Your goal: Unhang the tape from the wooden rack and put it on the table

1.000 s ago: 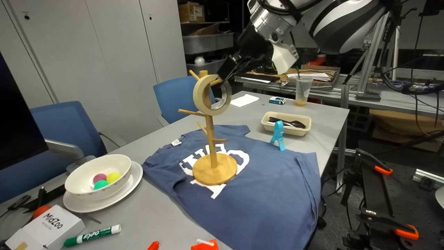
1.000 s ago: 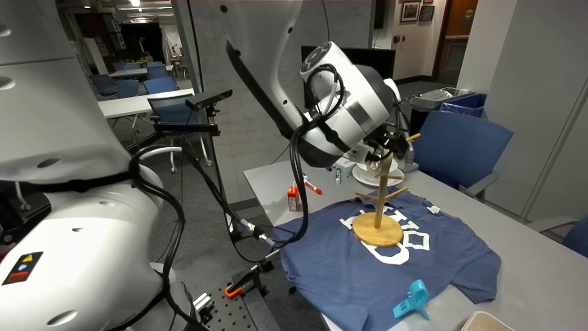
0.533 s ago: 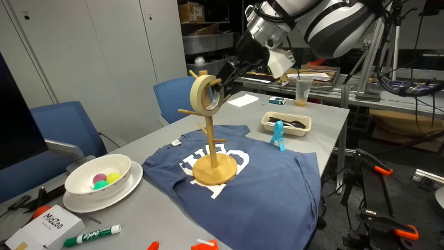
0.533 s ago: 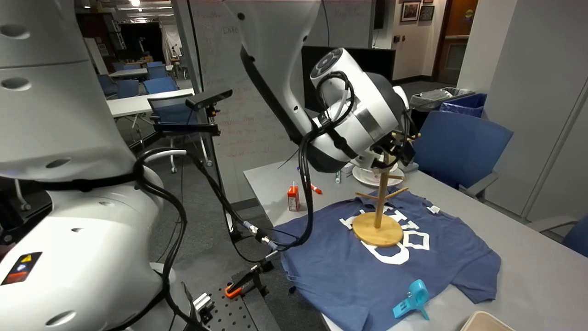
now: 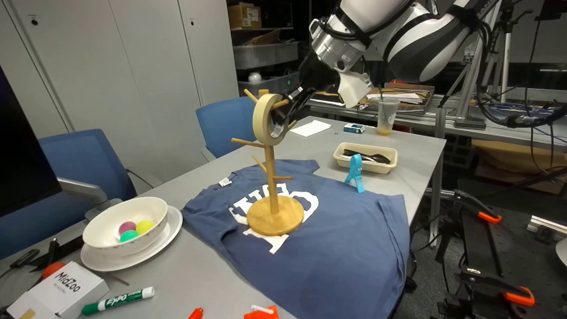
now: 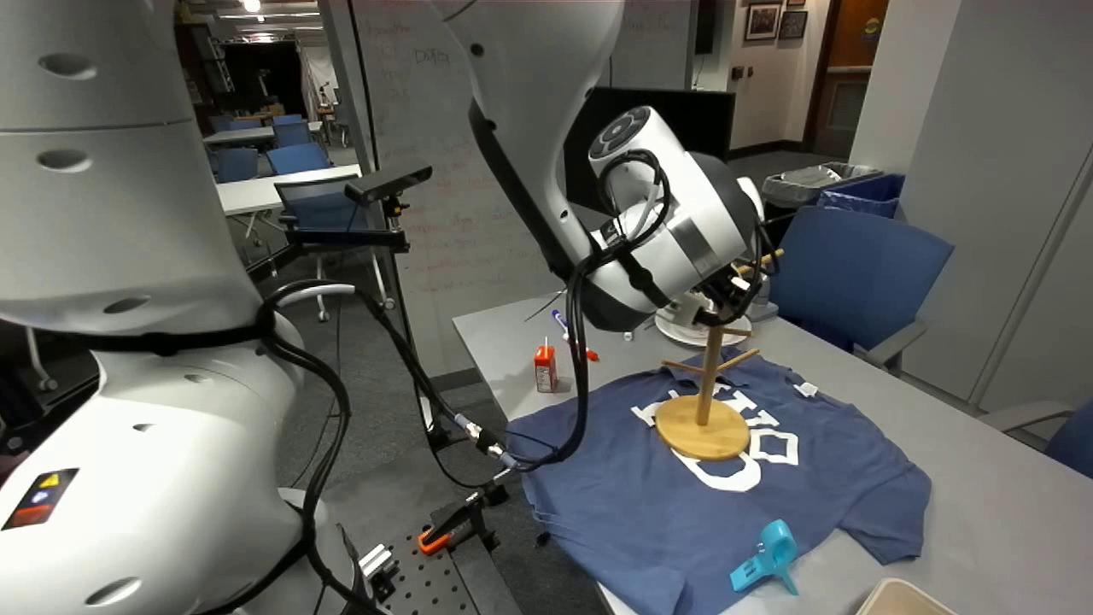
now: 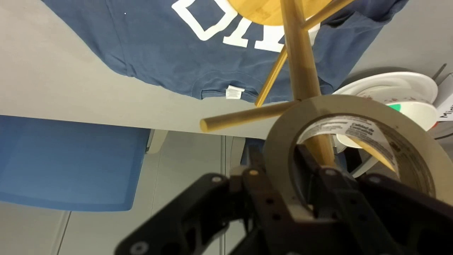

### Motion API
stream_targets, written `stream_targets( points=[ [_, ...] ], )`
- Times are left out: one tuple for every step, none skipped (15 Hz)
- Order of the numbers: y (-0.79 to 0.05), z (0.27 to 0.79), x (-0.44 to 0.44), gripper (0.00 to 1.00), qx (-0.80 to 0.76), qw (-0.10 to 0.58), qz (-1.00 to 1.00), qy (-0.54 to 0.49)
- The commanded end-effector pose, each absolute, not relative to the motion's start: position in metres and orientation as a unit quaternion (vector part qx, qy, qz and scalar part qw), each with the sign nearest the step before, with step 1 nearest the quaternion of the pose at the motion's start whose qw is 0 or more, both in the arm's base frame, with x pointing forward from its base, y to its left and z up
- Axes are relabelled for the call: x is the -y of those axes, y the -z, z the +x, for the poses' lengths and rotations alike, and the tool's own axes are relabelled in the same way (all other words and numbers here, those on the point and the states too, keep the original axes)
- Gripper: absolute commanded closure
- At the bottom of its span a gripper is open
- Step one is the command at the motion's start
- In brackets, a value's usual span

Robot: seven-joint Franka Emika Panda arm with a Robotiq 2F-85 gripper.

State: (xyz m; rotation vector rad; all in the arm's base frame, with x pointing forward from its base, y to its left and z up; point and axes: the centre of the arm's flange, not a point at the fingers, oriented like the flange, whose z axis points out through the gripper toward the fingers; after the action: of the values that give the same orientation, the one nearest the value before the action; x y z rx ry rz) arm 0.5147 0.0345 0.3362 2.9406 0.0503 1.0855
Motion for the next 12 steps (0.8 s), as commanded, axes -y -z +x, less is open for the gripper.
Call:
stream_targets(
  points=[
    [-0.328,0.517,-0.032,0.97,-0.014,0.001,0.935,-0.355],
    [-0.330,0.515,-0.033,0.94,-0.014,0.000,0.935,-0.355],
    [-0.331,0.513,-0.033,0.94,-0.015,0.001,0.934,-0.356],
    [-0.332,0.510,-0.034,0.94,-0.016,0.001,0.935,-0.355],
    [-0.335,0.506,-0.034,0.94,-0.015,0.002,0.935,-0.355],
    [-0.338,0.500,-0.034,0.94,-0.015,0.001,0.936,-0.352],
    [-0.339,0.496,-0.035,0.94,-0.016,0.001,0.937,-0.349],
    [-0.342,0.489,-0.035,0.94,-0.015,0.002,0.938,-0.347],
    [-0.342,0.484,-0.036,0.94,-0.016,0.002,0.938,-0.345],
    [-0.344,0.478,-0.037,0.94,-0.016,0.003,0.939,-0.344],
    [-0.346,0.472,-0.038,0.94,-0.016,0.002,0.939,-0.342],
    [-0.348,0.466,-0.039,0.94,-0.018,0.001,0.939,-0.342]
  ],
)
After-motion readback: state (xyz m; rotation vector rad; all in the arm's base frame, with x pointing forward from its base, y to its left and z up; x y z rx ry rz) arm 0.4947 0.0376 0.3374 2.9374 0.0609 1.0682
